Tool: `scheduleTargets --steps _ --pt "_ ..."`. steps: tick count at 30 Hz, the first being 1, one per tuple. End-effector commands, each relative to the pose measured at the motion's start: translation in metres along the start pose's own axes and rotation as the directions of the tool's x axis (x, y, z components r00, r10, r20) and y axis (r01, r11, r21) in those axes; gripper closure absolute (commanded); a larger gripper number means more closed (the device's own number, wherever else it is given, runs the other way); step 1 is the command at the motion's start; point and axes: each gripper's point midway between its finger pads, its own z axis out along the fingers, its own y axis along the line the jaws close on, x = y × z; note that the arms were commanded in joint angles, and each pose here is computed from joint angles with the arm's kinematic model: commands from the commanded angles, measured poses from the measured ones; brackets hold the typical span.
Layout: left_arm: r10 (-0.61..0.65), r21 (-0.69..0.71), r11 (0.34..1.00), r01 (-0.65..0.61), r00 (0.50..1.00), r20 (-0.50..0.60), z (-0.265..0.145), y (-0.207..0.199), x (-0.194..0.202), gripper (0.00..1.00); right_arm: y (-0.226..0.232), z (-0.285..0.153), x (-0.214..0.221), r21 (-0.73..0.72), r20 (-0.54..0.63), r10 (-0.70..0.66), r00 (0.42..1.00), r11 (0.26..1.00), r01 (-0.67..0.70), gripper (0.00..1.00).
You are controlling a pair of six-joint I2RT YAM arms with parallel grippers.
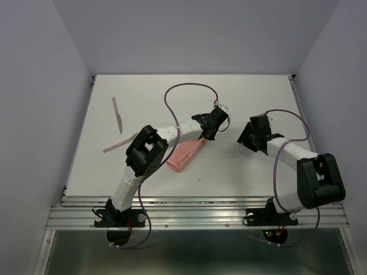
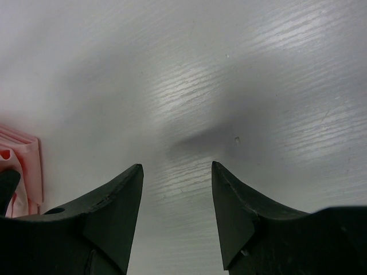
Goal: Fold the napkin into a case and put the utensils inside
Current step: Pick up the top corner of the smaller rectangle folded napkin from the center of the board, then stuff the top corner of the square-folded napkin into the folded napkin.
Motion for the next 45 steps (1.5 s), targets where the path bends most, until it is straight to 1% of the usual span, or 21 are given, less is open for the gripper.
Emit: scheduleTargets --steps 1,2,4,5,8,9,10,13,14,16,17,21,22,24,25,26,29,33,38,45 --pt "0.0 -0.009 1.0 0.001 0.999 0.037 -0.005 -0.001 -0.016 0.73 0.001 -0.007 -0.008 -0.015 0.024 -0.006 1.0 1.0 0.006 0.44" --pt "0.002 -0.01 1.0 -0.001 0.999 0.035 -0.005 -0.001 -0.015 0.75 0.002 -0.007 -0.008 -0.015 0.024 -0.007 1.0 1.0 0.008 0.44" --pt "0.004 -0.012 1.0 -0.003 0.999 0.034 -0.005 0.0 -0.015 0.76 0.002 -0.008 -0.008 -0.017 0.024 -0.01 1.0 1.0 0.011 0.43" --pt "0.003 -0.012 1.0 -0.002 0.999 0.037 -0.005 0.0 -0.016 0.79 0.002 -0.008 -0.009 -0.018 0.025 -0.01 1.0 1.0 0.011 0.43" --pt "0.002 -0.016 1.0 -0.001 0.999 0.041 -0.007 0.001 -0.018 0.86 0.003 -0.009 -0.009 -0.018 0.023 -0.015 1.0 1.0 0.015 0.43" --pt "-0.001 -0.016 1.0 0.002 0.999 0.046 -0.008 0.001 -0.019 0.95 0.004 -0.009 -0.008 -0.027 0.018 -0.018 1.0 0.999 0.018 0.43" --pt "-0.002 -0.016 1.0 0.003 0.999 0.049 -0.01 0.001 -0.02 1.0 0.006 -0.01 -0.01 -0.037 0.019 -0.038 0.999 0.999 0.039 0.44" --pt "-0.01 0.021 1.0 0.009 0.997 0.075 -0.017 0.001 -0.025 1.0 0.014 -0.014 -0.013 -0.079 0.025 -0.076 0.997 0.994 0.078 0.44" --pt "-0.035 0.064 0.998 0.029 0.994 0.099 -0.024 -0.001 -0.034 1.0 0.017 -0.016 -0.017 -0.092 0.035 -0.088 0.996 0.992 0.091 0.44" --pt "-0.055 0.1 0.994 0.045 0.994 0.095 -0.026 0.0 -0.032 1.0 0.024 -0.02 -0.015 -0.107 0.029 -0.152 0.988 0.982 0.154 0.44" --pt "-0.081 0.134 0.989 0.066 0.99 0.111 -0.031 0.003 -0.04 1.0 0.029 -0.022 -0.021 -0.114 0.042 -0.163 0.986 0.979 0.167 0.44" --pt "-0.174 0.23 0.962 0.149 0.98 0.095 -0.036 0.007 -0.037 1.0 0.055 -0.033 -0.018 -0.175 0.066 -0.27 0.961 0.945 0.277 0.44" --pt "-0.198 0.258 0.952 0.163 0.973 0.115 -0.039 0.005 -0.043 1.0 0.065 -0.036 -0.013 -0.197 0.07 -0.299 0.952 0.931 0.307 0.44" --pt "-0.227 0.301 0.935 0.185 0.968 0.111 -0.045 0.005 -0.038 1.0 0.079 -0.038 -0.012 -0.212 0.079 -0.325 0.942 0.918 0.335 0.45" --pt "-0.254 0.315 0.927 0.203 0.958 0.131 -0.047 0.005 -0.043 1.0 0.084 -0.038 -0.01 -0.223 0.078 -0.334 0.939 0.912 0.343 0.46" --pt "-0.261 0.322 0.923 0.21 0.957 0.126 -0.049 0.005 -0.038 1.0 0.094 -0.04 -0.005 -0.243 0.08 -0.351 0.933 0.901 0.36 0.48" --pt "-0.297 0.344 0.909 0.235 0.945 0.137 -0.053 0.007 -0.041 1.0 0.108 -0.039 0.003 -0.266 0.075 -0.373 0.925 0.886 0.379 0.51" --pt "-0.329 0.368 0.893 0.257 0.933 0.144 -0.057 0.011 -0.039 1.0 0.133 -0.04 0.021 -0.319 0.073 -0.414 0.907 0.852 0.415 0.52" --pt "-0.346 0.379 0.884 0.272 0.927 0.142 -0.058 0.013 -0.038 1.0 0.158 -0.038 0.032 -0.357 0.077 -0.442 0.894 0.825 0.439 0.53" --pt "-0.349 0.373 0.886 0.276 0.926 0.144 -0.057 0.014 -0.038 1.0 0.172 -0.017 0.047 -0.354 0.039 -0.494 0.869 0.806 0.474 0.6"
